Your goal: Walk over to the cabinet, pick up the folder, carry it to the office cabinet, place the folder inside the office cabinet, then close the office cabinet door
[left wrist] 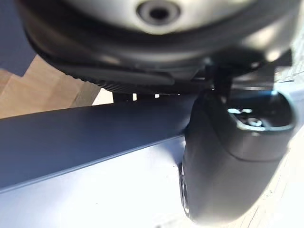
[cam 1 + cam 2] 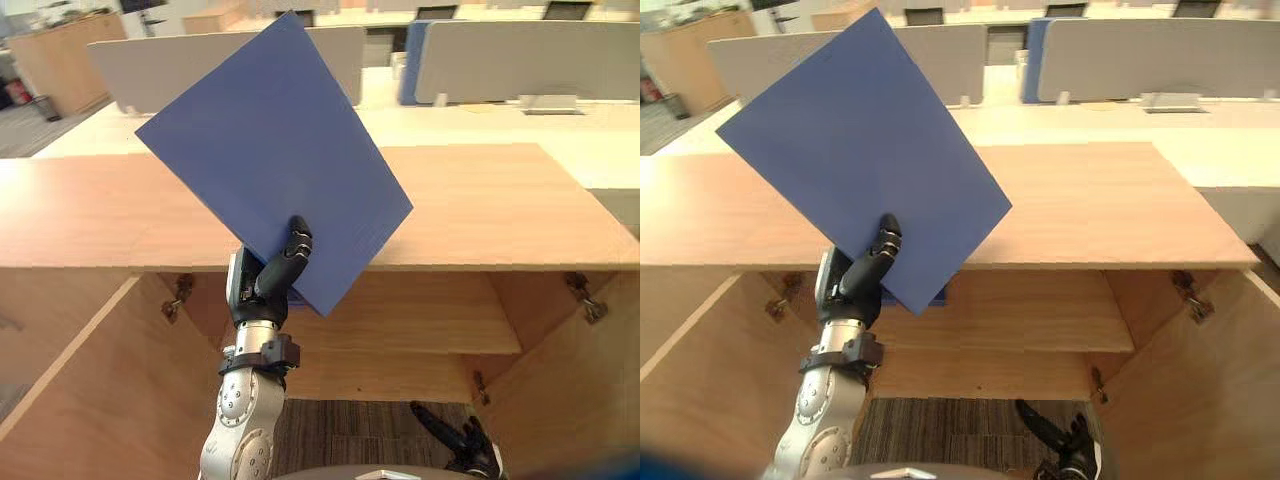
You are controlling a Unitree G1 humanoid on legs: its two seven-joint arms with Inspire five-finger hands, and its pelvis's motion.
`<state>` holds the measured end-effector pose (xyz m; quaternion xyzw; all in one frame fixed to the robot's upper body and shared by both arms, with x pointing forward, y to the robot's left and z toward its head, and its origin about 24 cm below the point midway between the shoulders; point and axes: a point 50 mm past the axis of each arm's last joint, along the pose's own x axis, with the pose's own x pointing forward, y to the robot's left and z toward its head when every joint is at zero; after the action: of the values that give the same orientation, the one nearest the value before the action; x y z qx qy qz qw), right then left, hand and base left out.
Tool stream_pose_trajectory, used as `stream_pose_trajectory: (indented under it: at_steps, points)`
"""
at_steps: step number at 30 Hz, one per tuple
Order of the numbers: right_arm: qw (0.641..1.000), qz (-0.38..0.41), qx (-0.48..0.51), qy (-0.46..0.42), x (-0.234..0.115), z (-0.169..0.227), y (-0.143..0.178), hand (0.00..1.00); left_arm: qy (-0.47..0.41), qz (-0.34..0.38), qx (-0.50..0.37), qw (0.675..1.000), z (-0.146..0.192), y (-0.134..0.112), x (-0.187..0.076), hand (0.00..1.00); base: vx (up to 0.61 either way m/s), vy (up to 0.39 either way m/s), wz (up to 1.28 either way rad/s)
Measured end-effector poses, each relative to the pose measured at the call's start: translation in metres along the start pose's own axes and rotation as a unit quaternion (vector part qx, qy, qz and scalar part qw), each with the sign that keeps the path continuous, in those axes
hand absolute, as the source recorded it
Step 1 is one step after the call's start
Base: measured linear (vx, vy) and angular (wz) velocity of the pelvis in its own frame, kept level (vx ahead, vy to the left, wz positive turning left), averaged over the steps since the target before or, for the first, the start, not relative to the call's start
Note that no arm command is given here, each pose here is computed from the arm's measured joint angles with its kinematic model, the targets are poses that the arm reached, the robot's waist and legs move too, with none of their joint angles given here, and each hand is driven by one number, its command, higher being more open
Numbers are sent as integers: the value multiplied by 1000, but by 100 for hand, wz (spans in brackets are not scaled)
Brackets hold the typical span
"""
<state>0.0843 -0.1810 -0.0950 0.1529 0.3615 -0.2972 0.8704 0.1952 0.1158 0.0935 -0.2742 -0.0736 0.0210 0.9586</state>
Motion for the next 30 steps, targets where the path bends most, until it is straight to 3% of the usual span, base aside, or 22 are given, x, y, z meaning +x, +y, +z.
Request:
stream_pose_trajectory:
  at_steps: [8,14,23,26,30]
  points:
    - [986,33,-43,-158,-28,60,21,100,2,9,10,1000,1,3,-8,0,-46,-23,-76]
    - [949,-49,-78,-303,-58,111,22,100,13,13,11,1000,-5,-3,-10,0,-47,-79,-23]
    - [895,-100,-86,-425,-91,150,21,100,31,6,18,999,-14,-8,-10,0,-41,-70,-5]
    - [877,-75,-83,-468,-95,167,32,100,39,-2,29,999,-20,-8,-8,0,-57,-45,8]
    - [826,-7,-68,-559,-105,205,52,100,48,-47,56,996,-26,-12,-2,0,-29,-10,23]
